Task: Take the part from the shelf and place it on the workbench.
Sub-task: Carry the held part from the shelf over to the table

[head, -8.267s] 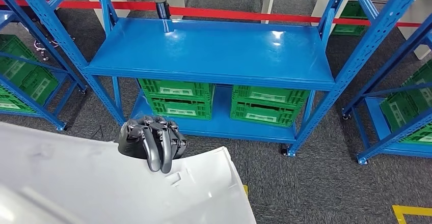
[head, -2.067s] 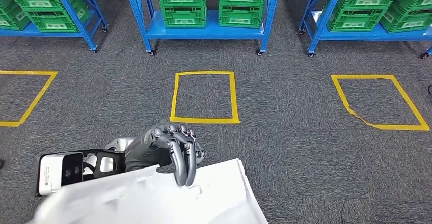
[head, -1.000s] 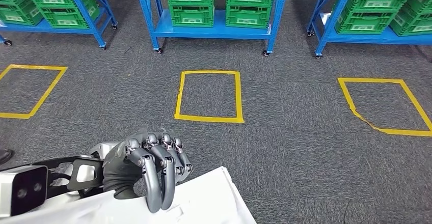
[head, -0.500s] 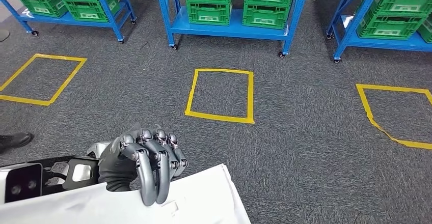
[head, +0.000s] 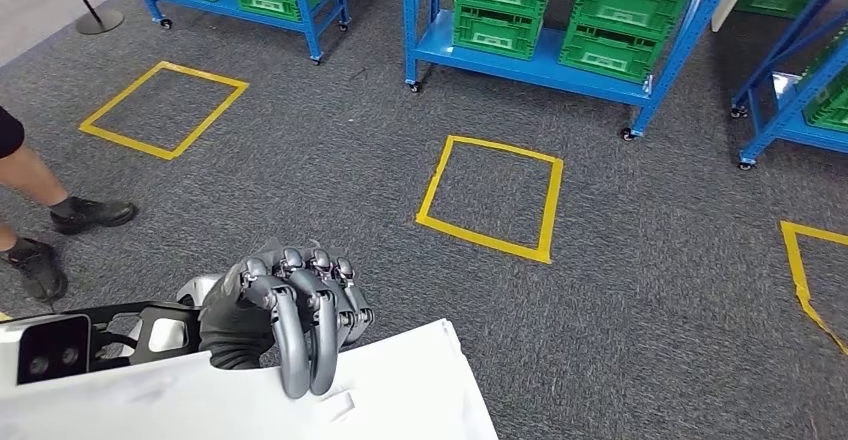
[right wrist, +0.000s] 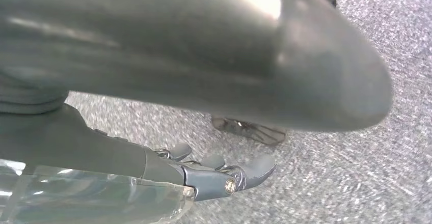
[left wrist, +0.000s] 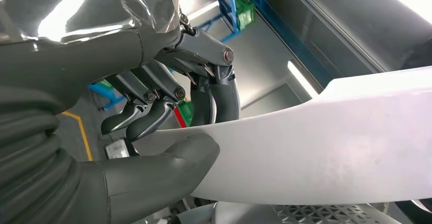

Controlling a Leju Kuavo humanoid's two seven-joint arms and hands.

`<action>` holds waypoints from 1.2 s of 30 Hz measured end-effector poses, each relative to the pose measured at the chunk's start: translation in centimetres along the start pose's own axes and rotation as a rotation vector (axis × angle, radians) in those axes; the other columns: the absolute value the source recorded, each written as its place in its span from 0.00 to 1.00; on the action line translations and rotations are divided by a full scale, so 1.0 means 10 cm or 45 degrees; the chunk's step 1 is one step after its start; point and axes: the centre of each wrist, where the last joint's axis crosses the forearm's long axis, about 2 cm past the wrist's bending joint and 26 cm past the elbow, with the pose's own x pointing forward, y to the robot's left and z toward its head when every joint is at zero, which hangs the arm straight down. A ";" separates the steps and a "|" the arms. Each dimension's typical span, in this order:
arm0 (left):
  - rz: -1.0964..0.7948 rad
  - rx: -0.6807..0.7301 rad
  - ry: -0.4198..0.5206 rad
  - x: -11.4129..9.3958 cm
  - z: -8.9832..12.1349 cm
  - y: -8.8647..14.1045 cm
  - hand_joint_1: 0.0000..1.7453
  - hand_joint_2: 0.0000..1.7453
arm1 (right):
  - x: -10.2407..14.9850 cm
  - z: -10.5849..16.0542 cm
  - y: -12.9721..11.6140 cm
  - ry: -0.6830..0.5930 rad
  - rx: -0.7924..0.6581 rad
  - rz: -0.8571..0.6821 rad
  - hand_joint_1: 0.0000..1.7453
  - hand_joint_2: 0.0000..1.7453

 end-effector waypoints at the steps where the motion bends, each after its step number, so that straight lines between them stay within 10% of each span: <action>1: 0.001 -0.001 0.000 0.00 0.00 0.00 0.98 1.00 | 0.00 0.00 -0.01 0.000 -0.001 0.003 0.00 0.00; 36: 0.077 -0.006 0.042 -0.14 0.01 0.01 0.98 1.00 | 0.02 0.00 0.05 0.006 -0.012 -0.007 0.00 0.00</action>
